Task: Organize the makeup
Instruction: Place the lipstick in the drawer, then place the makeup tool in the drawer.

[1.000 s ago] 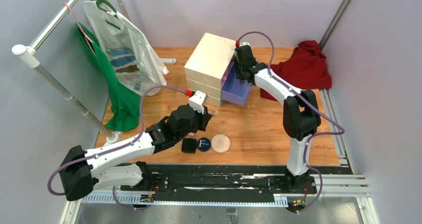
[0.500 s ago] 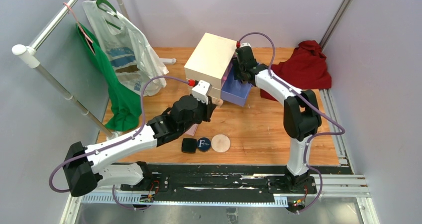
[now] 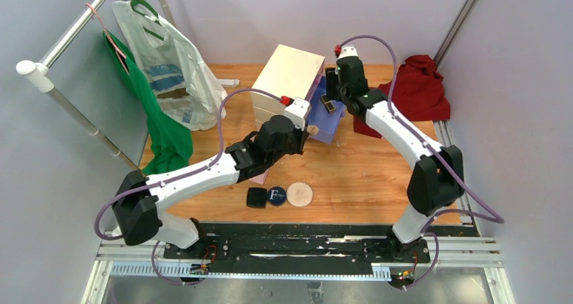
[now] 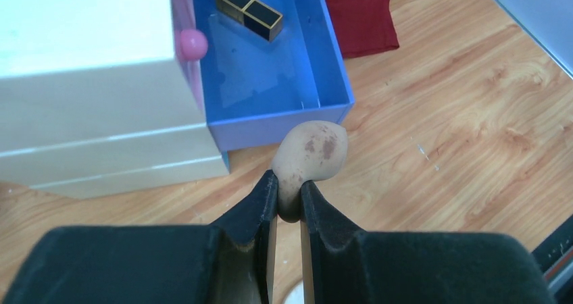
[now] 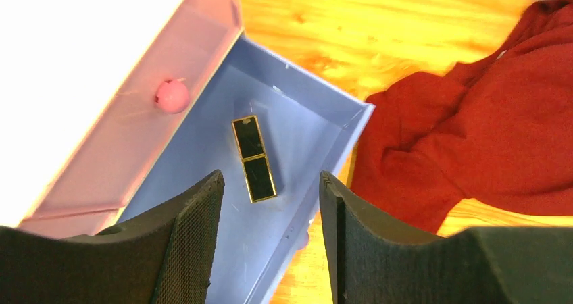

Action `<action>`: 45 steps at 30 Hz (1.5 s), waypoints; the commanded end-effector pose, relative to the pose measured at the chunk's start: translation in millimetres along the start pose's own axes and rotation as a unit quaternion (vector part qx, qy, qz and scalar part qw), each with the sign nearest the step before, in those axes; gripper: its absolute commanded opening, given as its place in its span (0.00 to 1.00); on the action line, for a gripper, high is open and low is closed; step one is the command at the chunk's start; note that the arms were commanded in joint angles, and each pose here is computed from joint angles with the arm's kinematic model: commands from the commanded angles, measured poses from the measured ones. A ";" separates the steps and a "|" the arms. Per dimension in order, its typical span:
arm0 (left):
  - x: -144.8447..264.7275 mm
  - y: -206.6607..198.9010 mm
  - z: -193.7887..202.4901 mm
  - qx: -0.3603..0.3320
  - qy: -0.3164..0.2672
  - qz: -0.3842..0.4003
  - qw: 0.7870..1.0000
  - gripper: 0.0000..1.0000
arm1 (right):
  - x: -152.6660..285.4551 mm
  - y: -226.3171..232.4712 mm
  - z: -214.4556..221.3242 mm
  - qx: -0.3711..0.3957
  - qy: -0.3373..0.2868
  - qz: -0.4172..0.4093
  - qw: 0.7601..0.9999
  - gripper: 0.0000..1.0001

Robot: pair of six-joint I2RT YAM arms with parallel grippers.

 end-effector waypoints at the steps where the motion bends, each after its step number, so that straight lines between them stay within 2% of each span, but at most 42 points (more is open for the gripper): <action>1: -20.9 -15.5 -16.7 -0.019 -0.010 0.009 1.000 0.11 | 34.4 -24.1 -29.4 -0.007 -0.051 0.029 0.998 0.54; 6: -52.7 -23.6 -24.9 -0.042 0.000 -0.005 0.999 0.11 | 66.7 -35.8 -25.9 -0.020 -0.060 0.039 0.997 0.54; 13: -94.4 -19.3 -22.8 -0.075 0.031 -0.037 0.996 0.11 | 99.8 -32.8 17.3 -0.045 -0.049 0.010 0.998 0.54; 26: -131.4 21.2 -1.2 -0.030 0.082 -0.064 0.994 0.14 | 166.3 -28.7 66.3 -0.045 -0.045 -0.028 0.998 0.54; 28: -132.5 20.2 -0.4 -0.033 0.085 -0.061 0.994 0.21 | 170.2 -25.6 75.4 -0.045 -0.038 -0.037 0.998 0.54; 30: -133.5 19.0 0.6 -0.034 0.090 -0.057 0.994 0.33 | 171.7 -19.1 85.4 -0.041 -0.029 -0.049 0.998 0.54; 32: -133.6 16.3 -1.3 -0.033 0.088 -0.050 0.994 0.49 | 173.8 -10.2 93.2 -0.033 -0.020 -0.062 0.997 0.54; 34: -132.6 14.1 -3.7 -0.034 0.086 -0.043 0.995 0.56 | 175.7 -0.1 100.0 -0.020 -0.014 -0.072 0.997 0.54; 36: -130.6 13.3 -7.4 -0.035 0.081 -0.040 0.995 0.59 | 177.4 9.6 106.4 -0.010 -0.009 -0.084 0.996 0.54; 45: -109.4 1.5 -43.0 -0.034 0.048 -0.006 0.998 0.63 | 192.1 32.5 132.8 0.017 0.000 -0.129 0.992 0.53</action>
Point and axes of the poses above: each gripper's point midway between its finger pads, its own x axis back along the fingers, its own y axis along the line the jaws close on, z = x × y, the point moved 1 cm from there along x, back along the fingers, and after that the axes turned 3 degrees about x, right-handed, at the moved point
